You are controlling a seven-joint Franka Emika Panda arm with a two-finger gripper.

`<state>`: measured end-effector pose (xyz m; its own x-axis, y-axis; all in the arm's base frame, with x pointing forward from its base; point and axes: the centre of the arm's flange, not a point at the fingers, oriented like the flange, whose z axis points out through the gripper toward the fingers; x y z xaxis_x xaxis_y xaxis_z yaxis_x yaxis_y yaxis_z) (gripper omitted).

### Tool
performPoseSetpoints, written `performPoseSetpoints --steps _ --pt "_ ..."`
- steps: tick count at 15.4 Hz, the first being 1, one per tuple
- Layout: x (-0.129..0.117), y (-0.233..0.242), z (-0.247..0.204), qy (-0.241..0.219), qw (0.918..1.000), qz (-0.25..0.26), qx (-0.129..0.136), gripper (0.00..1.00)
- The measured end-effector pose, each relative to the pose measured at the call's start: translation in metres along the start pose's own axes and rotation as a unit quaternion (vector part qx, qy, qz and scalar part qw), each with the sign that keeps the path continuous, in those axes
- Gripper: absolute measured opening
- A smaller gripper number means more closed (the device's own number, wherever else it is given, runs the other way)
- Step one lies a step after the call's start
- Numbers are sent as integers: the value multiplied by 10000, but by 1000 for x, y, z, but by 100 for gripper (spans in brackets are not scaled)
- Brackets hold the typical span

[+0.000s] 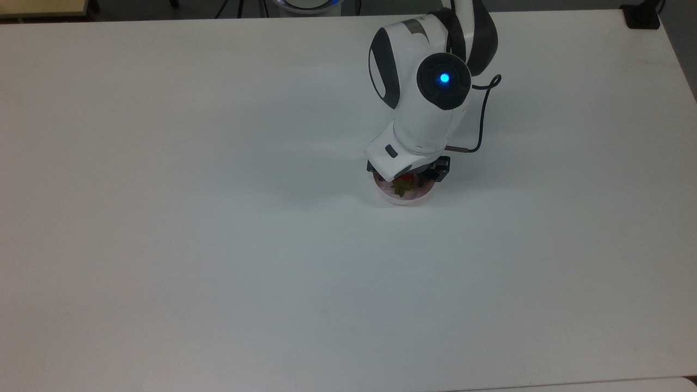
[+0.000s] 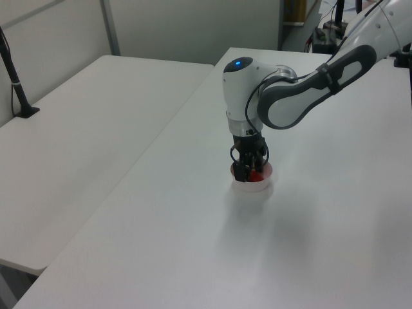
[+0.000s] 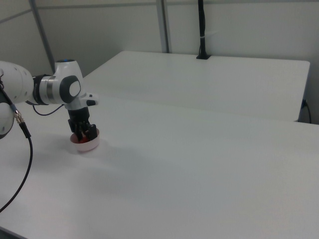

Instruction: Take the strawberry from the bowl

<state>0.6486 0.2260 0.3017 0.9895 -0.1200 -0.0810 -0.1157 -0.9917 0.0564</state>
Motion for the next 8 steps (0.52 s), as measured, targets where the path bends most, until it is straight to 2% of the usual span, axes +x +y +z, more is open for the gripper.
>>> performPoseSetpoints --steps 1,2,8 --pt "0 -1 -3 27 10000 -7 13 68" --pt "0 -1 -2 28 10000 -13 0 67" --pt "0 0 -3 48 10000 -24 -17 66"
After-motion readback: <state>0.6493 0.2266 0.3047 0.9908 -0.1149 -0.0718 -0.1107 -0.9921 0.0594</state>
